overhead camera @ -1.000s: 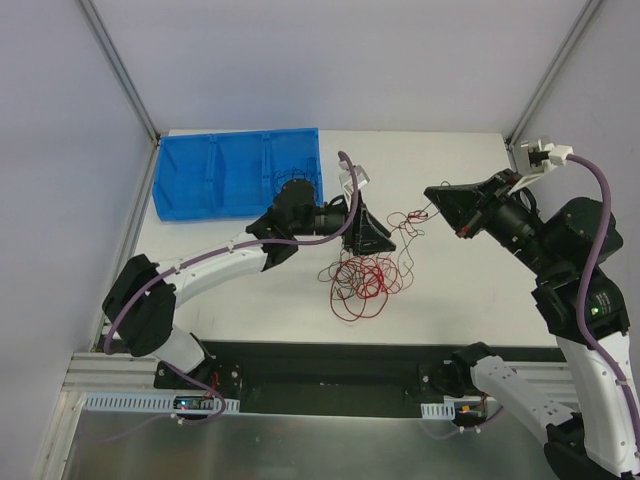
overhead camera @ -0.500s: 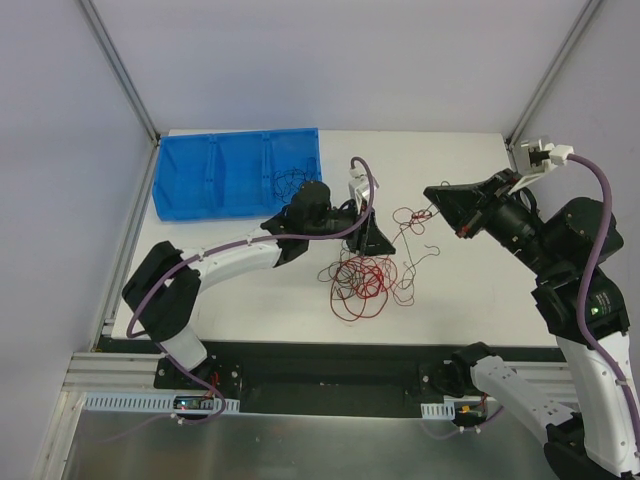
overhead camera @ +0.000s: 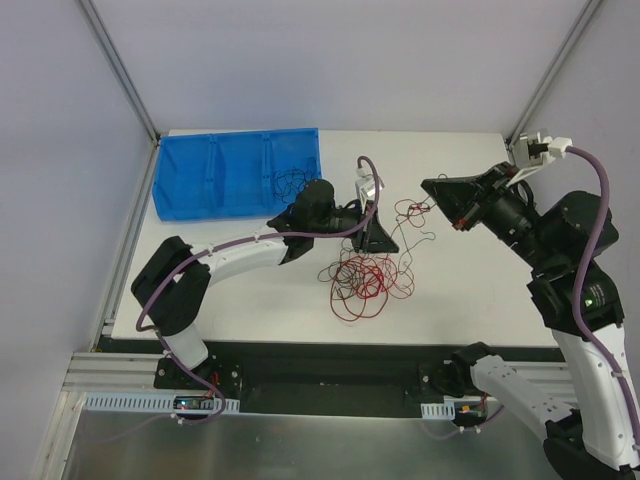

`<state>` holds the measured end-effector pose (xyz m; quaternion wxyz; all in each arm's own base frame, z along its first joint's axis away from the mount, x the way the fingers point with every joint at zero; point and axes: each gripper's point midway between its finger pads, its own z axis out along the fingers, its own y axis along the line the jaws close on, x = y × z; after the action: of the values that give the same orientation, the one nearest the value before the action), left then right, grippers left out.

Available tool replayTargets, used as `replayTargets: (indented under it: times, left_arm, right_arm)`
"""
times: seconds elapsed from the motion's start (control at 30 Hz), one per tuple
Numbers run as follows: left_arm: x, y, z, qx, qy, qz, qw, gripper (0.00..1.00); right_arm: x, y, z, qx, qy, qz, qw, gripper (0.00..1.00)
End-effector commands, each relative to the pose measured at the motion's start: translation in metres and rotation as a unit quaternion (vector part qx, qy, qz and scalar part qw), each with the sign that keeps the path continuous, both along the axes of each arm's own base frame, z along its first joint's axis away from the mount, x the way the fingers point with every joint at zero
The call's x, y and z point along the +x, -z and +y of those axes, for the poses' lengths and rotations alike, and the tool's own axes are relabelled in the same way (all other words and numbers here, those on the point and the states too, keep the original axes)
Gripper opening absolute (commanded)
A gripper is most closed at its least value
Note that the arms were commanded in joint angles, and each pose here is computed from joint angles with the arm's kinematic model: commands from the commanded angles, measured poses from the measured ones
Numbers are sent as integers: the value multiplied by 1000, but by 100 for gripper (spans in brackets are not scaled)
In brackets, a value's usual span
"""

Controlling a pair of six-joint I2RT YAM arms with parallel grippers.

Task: Untangle the cables

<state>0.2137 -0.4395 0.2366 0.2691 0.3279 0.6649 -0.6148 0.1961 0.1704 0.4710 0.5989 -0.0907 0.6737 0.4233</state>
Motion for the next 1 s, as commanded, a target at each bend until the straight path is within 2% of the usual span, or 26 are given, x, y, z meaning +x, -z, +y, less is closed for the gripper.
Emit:
replayTargets:
  times: [0.0, 0.1, 0.2, 0.3, 0.37, 0.53, 0.8, 0.83, 0.87, 0.9, 0.97]
  left_arm:
    - [-1, 4, 1, 2, -5, -31, 1000, 0]
    - [6, 47, 19, 51, -56, -32, 997, 0]
    - [20, 104, 45, 124, -125, -27, 984, 0]
    - [30, 156, 70, 199, -155, 18, 967, 0]
    - [31, 174, 78, 213, -161, 34, 963, 0]
    - [34, 182, 80, 220, -165, 31, 961, 0]
    - [44, 159, 72, 226, -162, 26, 960, 1]
    - [43, 155, 71, 228, -160, 28, 960, 20]
    - [42, 150, 73, 230, -160, 29, 960, 33]
    - [40, 142, 74, 224, -159, 26, 961, 41]
    - [38, 123, 81, 208, -173, 11, 963, 49]
  right_arm:
    - [2, -33, -8, 24, 22, -46, 998, 1]
    - [11, -56, -22, 21, 72, -68, 995, 1]
    - [23, -88, -47, 11, 149, -86, 985, 1]
    - [18, -135, -60, 17, 176, -136, 975, 1]
    - [13, -163, -63, 26, 179, -162, 970, 1]
    - [10, -195, -63, 33, 176, -187, 966, 1]
    - [24, -149, -58, 9, 177, -147, 973, 1]
    - [26, -138, -56, 4, 173, -139, 975, 1]
    - [26, -130, -54, 2, 168, -133, 977, 1]
    - [29, -118, -52, -4, 165, -121, 979, 1]
    - [28, -101, -52, -11, 165, -106, 981, 1]
